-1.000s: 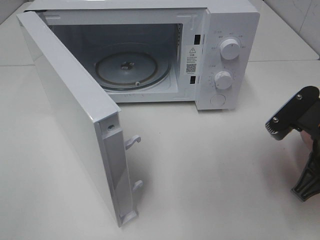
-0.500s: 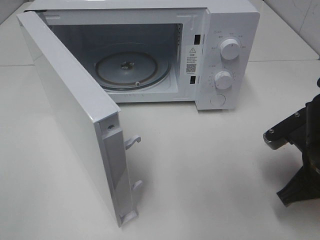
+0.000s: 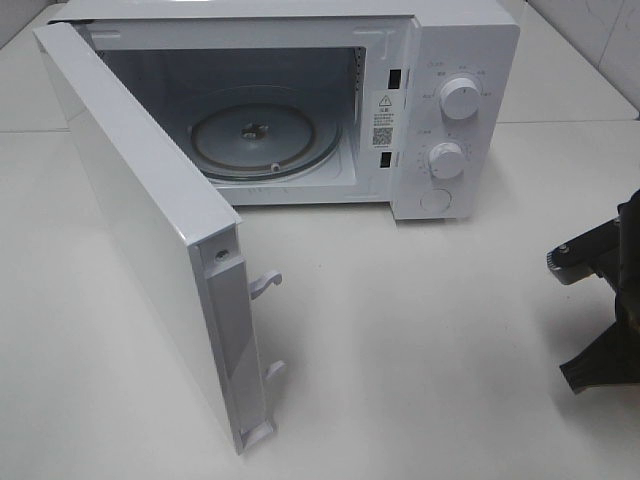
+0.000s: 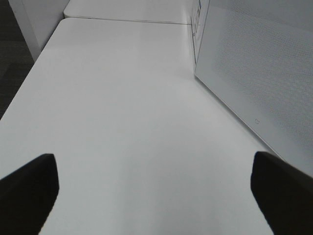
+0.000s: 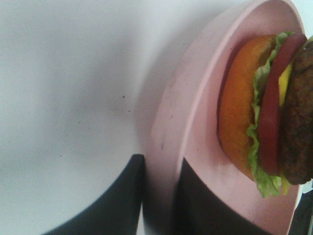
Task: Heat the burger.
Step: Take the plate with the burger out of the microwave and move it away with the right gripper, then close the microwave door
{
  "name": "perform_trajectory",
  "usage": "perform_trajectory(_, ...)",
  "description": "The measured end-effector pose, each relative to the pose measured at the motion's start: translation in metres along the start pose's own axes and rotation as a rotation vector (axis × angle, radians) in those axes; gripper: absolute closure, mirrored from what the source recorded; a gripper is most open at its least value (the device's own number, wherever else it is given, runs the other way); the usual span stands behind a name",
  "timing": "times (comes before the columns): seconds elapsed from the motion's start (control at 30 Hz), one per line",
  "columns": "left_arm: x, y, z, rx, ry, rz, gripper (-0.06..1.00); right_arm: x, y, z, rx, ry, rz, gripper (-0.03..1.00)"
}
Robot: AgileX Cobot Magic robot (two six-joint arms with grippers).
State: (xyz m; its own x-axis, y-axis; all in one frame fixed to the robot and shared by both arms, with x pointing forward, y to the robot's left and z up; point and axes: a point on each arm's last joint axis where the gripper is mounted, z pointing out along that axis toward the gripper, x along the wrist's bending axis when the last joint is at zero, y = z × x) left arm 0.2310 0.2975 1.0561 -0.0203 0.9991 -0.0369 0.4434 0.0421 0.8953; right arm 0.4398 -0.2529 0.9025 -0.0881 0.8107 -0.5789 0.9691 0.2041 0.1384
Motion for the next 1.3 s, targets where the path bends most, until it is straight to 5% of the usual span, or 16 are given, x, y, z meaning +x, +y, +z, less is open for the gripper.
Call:
perform_trajectory(0.27, 0.000, 0.000, 0.000, 0.000, 0.000, 0.006, -0.05, -0.001, 0.007, -0.008, -0.005, 0.031, 0.042, 0.65)
perform_trajectory(0.63, 0.000, 0.000, 0.000, 0.000, 0.000, 0.000, -0.05, -0.013, 0.023, -0.065, -0.167, 0.330, 0.002, 0.46)
perform_trajectory(0.87, 0.000, 0.000, 0.000, 0.000, 0.000, 0.000, -0.05, -0.027, 0.013, -0.103, -0.326, 0.504, -0.125, 0.08)
perform_trajectory(1.3, 0.000, 0.000, 0.000, 0.000, 0.000, 0.000, -0.05, -0.053, -0.024, -0.126, -0.296, 0.541, -0.185, 0.03)
